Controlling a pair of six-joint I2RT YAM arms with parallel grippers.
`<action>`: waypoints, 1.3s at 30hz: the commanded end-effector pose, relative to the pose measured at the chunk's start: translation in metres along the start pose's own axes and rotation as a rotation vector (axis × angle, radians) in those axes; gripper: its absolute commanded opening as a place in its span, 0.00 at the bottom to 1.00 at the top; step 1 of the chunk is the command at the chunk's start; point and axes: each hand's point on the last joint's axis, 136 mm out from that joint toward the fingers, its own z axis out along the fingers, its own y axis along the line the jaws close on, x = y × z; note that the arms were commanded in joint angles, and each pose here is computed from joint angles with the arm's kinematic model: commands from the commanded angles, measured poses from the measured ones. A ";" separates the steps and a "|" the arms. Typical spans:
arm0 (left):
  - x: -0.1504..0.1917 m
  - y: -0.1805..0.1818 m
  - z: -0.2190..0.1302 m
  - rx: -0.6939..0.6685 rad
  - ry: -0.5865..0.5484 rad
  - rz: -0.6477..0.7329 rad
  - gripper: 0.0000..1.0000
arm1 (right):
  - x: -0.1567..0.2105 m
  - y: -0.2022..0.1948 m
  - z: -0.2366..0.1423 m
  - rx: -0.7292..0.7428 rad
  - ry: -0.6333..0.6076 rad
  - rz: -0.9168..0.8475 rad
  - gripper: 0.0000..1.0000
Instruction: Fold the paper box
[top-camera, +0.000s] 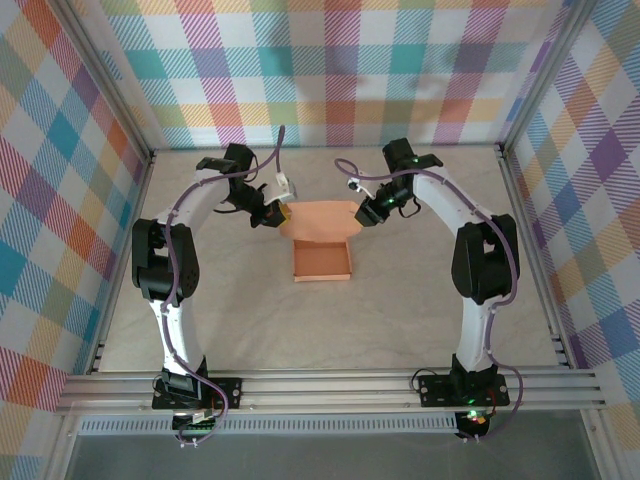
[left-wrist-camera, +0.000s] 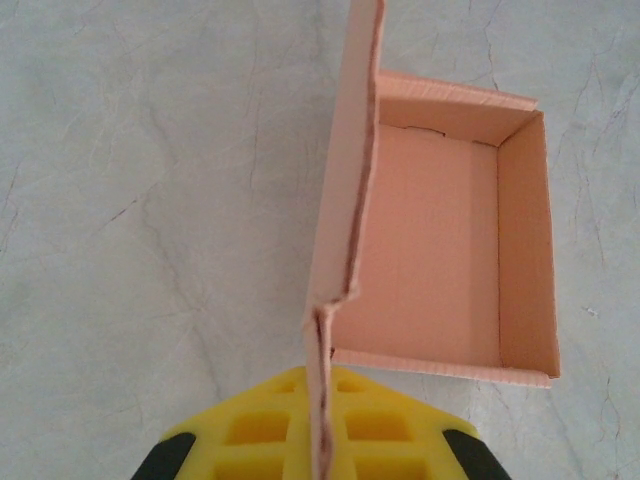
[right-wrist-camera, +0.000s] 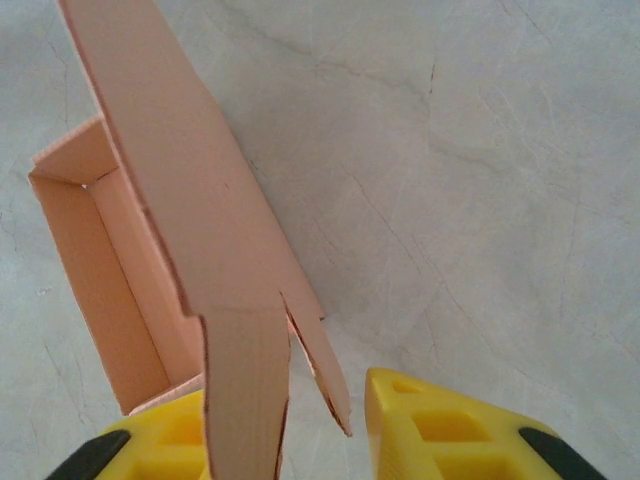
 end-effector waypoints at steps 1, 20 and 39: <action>-0.014 -0.014 -0.007 0.016 -0.023 0.047 0.00 | -0.007 0.005 0.001 -0.035 -0.015 -0.029 0.29; -0.033 0.014 -0.008 -0.095 -0.077 -0.140 0.00 | -0.027 -0.031 -0.012 0.256 -0.134 0.014 0.00; -0.072 0.050 0.011 -0.570 -0.175 -0.536 0.00 | -0.044 -0.030 -0.041 0.560 -0.306 0.323 0.00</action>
